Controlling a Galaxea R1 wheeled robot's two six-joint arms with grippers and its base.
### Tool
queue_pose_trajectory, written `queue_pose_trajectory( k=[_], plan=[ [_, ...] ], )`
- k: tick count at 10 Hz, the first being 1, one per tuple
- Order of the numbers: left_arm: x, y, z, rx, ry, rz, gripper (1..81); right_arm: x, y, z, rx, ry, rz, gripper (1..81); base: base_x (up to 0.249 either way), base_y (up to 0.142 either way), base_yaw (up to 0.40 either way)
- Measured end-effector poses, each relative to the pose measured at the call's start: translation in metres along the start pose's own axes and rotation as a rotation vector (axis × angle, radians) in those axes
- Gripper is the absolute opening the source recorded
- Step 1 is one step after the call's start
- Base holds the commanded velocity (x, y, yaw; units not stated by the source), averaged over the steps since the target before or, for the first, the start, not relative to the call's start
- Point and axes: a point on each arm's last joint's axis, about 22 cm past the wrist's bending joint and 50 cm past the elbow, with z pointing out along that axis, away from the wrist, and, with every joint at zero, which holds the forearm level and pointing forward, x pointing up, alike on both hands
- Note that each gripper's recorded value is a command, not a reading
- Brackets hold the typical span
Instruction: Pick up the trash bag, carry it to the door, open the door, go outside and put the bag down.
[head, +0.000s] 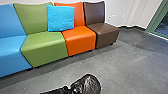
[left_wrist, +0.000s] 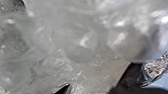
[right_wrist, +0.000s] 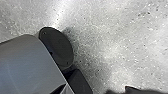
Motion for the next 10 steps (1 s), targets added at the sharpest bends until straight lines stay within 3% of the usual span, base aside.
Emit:
queue_pose_trajectory(
  k=[2,3,5,8,10],
  plan=[
    [-0.008,0.011,0.016,-0.015,0.007,0.003,81.1,-0.001,-0.002,0.002,0.004,-0.002,0.001,81.1,0.000,0.000,0.000],
    [-0.015,0.011,0.028,-0.022,0.027,-0.006,81.1,0.000,0.001,0.002,-0.001,0.000,0.000,81.1,0.000,0.000,0.000],
    [-0.036,0.004,0.045,-0.028,0.018,-0.031,81.1,-0.002,-0.001,0.005,0.001,-0.003,0.002,81.1,0.000,0.000,0.000],
    [-0.016,-0.015,0.038,-0.010,0.044,-0.055,81.1,-0.008,0.003,0.006,-0.012,-0.026,0.013,81.1,0.000,0.000,0.000],
    [-0.019,-0.011,0.042,-0.015,0.040,-0.054,81.1,-0.007,0.002,0.006,-0.011,-0.025,0.014,81.1,0.000,0.000,0.000]
  ],
)
